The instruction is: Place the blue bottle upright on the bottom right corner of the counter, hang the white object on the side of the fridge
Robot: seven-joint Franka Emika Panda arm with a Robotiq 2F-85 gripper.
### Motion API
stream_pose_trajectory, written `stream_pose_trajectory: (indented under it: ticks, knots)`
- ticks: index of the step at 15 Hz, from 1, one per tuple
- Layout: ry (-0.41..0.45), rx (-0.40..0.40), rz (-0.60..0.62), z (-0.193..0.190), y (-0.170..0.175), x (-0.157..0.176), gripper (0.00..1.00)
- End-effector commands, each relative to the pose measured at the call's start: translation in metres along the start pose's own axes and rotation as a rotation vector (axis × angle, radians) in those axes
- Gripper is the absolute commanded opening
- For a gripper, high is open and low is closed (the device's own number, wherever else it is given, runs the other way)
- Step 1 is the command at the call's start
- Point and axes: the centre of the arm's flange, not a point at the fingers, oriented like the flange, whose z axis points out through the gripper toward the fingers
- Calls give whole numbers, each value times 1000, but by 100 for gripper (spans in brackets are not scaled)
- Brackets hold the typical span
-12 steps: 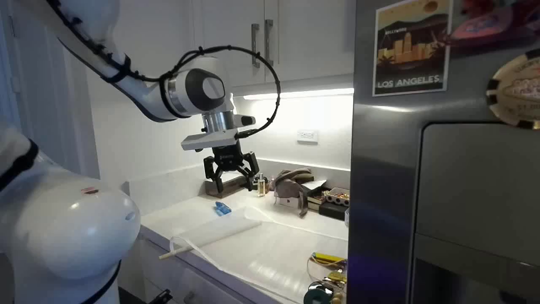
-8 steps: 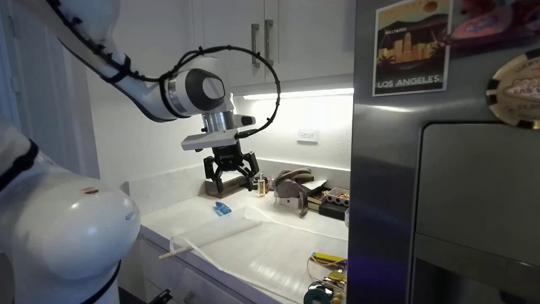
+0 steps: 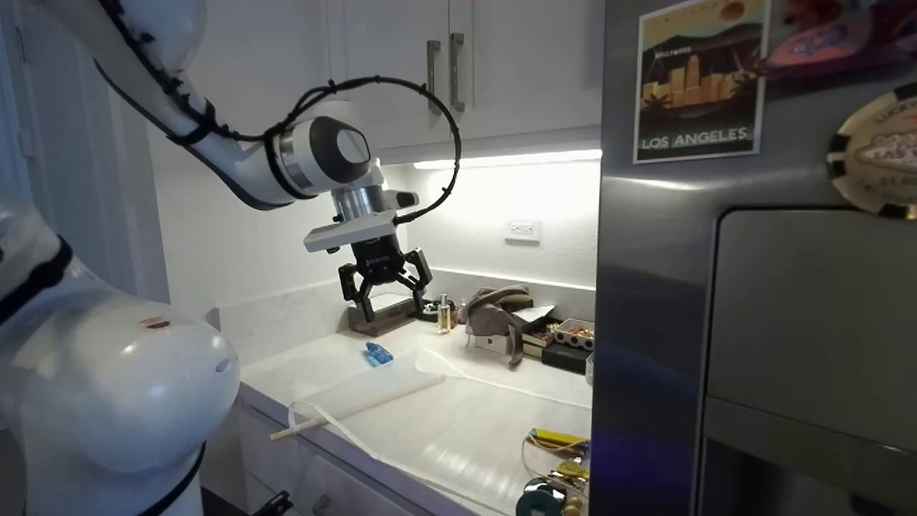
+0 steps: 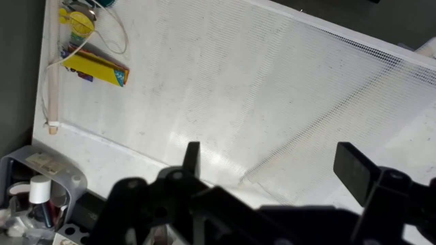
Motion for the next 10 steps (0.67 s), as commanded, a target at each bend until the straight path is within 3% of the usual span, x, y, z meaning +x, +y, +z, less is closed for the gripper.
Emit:
stream_pose_trajectory:
  ticks: [1, 10]
  knots:
    - [-13, -39, -61, -7, -7, 38, 100]
    - [-16, -60, -263, 3, -30, 130, 100]
